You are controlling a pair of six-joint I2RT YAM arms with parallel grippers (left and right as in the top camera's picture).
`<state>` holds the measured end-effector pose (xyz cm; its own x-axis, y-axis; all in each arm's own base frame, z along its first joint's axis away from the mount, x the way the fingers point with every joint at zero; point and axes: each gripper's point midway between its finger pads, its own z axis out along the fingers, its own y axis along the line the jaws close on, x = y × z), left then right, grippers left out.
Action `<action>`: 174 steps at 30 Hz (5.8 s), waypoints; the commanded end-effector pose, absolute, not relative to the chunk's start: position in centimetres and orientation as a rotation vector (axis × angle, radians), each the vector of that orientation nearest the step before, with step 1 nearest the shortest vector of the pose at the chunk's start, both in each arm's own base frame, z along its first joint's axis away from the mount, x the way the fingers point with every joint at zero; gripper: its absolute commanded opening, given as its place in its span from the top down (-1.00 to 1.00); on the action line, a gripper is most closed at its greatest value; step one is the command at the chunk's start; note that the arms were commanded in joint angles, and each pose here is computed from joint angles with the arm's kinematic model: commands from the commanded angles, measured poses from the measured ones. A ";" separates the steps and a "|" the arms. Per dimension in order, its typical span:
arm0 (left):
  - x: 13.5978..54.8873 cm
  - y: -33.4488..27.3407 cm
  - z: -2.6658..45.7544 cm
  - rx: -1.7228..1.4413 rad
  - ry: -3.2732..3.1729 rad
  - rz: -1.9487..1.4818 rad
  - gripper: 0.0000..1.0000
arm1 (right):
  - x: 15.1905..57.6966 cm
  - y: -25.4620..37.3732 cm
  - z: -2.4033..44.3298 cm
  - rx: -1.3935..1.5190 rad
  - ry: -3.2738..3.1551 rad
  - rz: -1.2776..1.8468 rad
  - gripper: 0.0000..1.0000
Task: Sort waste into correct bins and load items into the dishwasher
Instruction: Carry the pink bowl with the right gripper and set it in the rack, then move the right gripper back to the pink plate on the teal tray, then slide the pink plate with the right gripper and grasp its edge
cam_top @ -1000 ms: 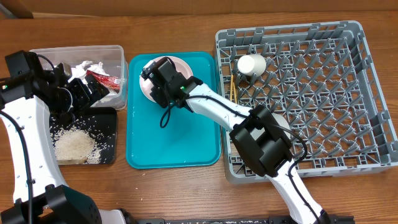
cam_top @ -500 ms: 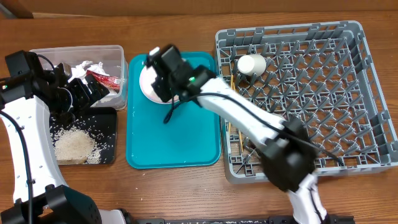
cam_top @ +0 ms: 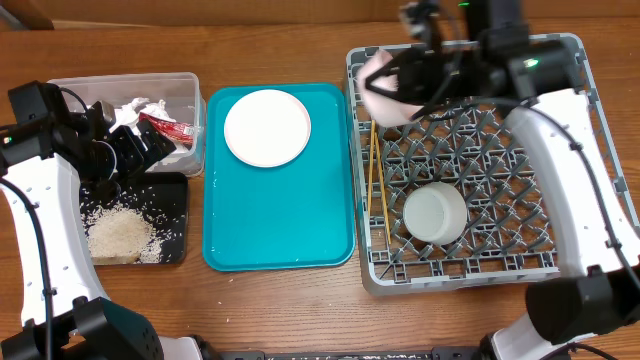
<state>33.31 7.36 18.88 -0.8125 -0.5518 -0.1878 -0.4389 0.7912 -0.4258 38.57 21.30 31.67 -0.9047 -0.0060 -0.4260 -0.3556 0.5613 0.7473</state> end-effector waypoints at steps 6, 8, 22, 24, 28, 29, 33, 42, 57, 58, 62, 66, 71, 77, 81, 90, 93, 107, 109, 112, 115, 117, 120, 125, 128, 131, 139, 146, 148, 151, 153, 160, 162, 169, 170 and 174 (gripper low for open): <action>33.6 7.2 20.1 -0.716 2.652 -0.515 -1.00 | 37.6 19.6 28.1 -0.247 2.308 1.760 0.92; 33.6 7.2 20.1 -0.716 2.652 -0.515 -1.00 | 37.8 19.8 26.7 -0.220 2.298 1.812 0.92; 33.6 7.2 20.1 -0.716 2.652 -0.515 -1.00 | 39.3 14.9 17.5 0.180 2.334 1.787 0.92; 33.6 7.2 20.1 -0.716 2.652 -0.515 -1.00 | 39.0 14.4 16.7 0.216 2.343 1.791 0.92; 33.6 7.2 20.1 -0.716 2.652 -0.515 -1.00 | 38.8 13.4 16.0 0.267 2.344 1.787 0.88; 33.6 7.2 20.1 -0.716 2.652 -0.515 -1.00 | 38.9 13.2 16.0 0.270 2.340 1.782 0.83; 33.6 7.2 20.1 -0.716 2.652 -0.515 -1.00 | 39.5 11.7 15.9 0.309 2.320 1.753 0.50; 33.6 7.2 20.1 -0.715 2.652 -0.515 -1.00 | 41.2 6.7 15.7 0.430 2.252 1.643 -0.21; 33.6 7.2 20.1 -0.716 2.652 -0.515 -1.00 | 43.2 -1.0 18.8 0.558 2.298 1.159 -0.21; 33.6 7.2 20.1 -0.716 2.652 -0.515 -1.00 | 43.2 -1.1 19.5 0.535 2.333 1.066 -0.21; 33.6 7.2 20.1 -0.716 2.652 -0.515 -1.00 | 43.2 0.0 22.4 0.392 2.451 0.743 -0.21; 33.6 7.2 20.1 -0.716 2.652 -0.515 -1.00 | 43.3 4.9 25.3 0.184 2.488 0.576 -0.19; 33.6 7.2 20.1 -0.716 2.652 -0.515 -1.00 | 43.2 14.2 25.9 -0.079 2.459 0.493 -0.19; 33.6 7.2 20.1 -0.716 2.652 -0.515 -1.00 | 41.5 25.1 23.3 -0.353 2.431 0.400 -0.20; 33.6 7.2 20.1 -0.716 2.652 -0.515 -1.00 | 40.8 30.1 20.2 -0.463 2.419 0.329 -0.22; 33.6 7.2 20.1 -0.716 2.652 -0.515 -1.00 | 41.1 35.8 12.6 -0.569 2.444 0.325 -0.24; 33.6 7.2 20.1 -0.716 2.652 -0.515 -1.00 | 41.5 36.1 10.8 -0.575 2.461 0.315 -0.24; 33.6 7.2 20.1 -0.716 2.652 -0.515 -1.00 | 42.3 41.0 6.9 -0.648 2.401 0.563 0.07; 33.6 7.2 20.1 -0.716 2.652 -0.515 -1.00 | 42.3 41.0 5.6 -0.651 2.416 0.556 0.29; 33.6 7.2 20.1 -0.716 2.652 -0.515 -1.00 | 42.2 40.9 4.1 -0.656 2.442 0.544 0.64; 33.6 7.2 20.1 -0.716 2.652 -0.515 -1.00 | 41.8 40.6 3.0 -0.661 2.475 0.528 0.92; 33.6 7.2 20.1 -0.716 2.652 -0.515 -1.00 | 41.3 40.0 2.5 -0.668 2.514 0.510 0.92; 33.6 7.2 20.1 -0.716 2.652 -0.515 -1.00 | 40.3 39.2 1.7 -0.627 2.594 0.496 0.92; 33.6 7.2 20.1 -0.716 2.652 -0.515 -1.00 | 37.1 39.3 1.6 -0.637 2.723 0.619 0.92; 33.6 7.2 20.1 -0.716 2.652 -0.515 -1.00 | 35.2 40.2 2.8 -0.682 2.757 0.762 0.92; 33.6 7.2 20.1 -0.716 2.652 -0.515 -1.00 | 33.6 41.2 4.4 -0.726 2.761 0.918 0.92; 33.6 7.2 20.1 -0.716 2.652 -0.515 -1.00 | 31.2 41.5 5.2 -0.770 2.810 1.046 0.91; 33.6 7.2 20.1 -0.716 2.652 -0.515 -1.00 | 29.4 42.8 5.6 -0.877 2.779 1.086 0.91; 33.6 7.2 20.1 -0.716 2.652 -0.515 -1.00 | 29.2 43.0 5.8 -0.911 2.757 1.086 0.91; 33.6 7.2 20.1 -0.716 2.652 -0.515 -1.00 | 30.3 42.6 6.6 -0.892 2.736 0.997 0.91; 33.6 7.2 20.1 -0.716 2.652 -0.515 -1.00 | 32.6 41.2 8.6 -0.828 2.707 0.820 0.89; 33.6 7.2 20.1 -0.716 2.652 -0.515 -1.00 | 38.4 35.2 12.5 -0.691 2.594 0.302 0.15; 33.6 7.2 20.1 -0.716 2.652 -0.515 -1.00 | 38.7 33.7 11.9 -0.669 2.614 0.204 0.11; 33.6 7.2 20.1 -0.716 2.652 -0.515 -1.00 | 38.5 31.7 9.1 -0.654 2.667 0.119 0.10; 33.6 7.2 20.1 -0.716 2.652 -0.515 -1.00 | 38.5 31.5 8.7 -0.651 2.667 0.106 0.10; 33.6 7.2 20.1 -0.716 2.652 -0.515 -1.00 | 38.8 30.9 7.3 -0.639 2.654 0.064 0.00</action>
<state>33.31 7.36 18.87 -0.8126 -0.5519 -0.1874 -0.4391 0.7911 -0.4258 38.43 31.99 8.09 -0.8132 -0.4264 -0.3960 -0.4647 0.8855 0.0007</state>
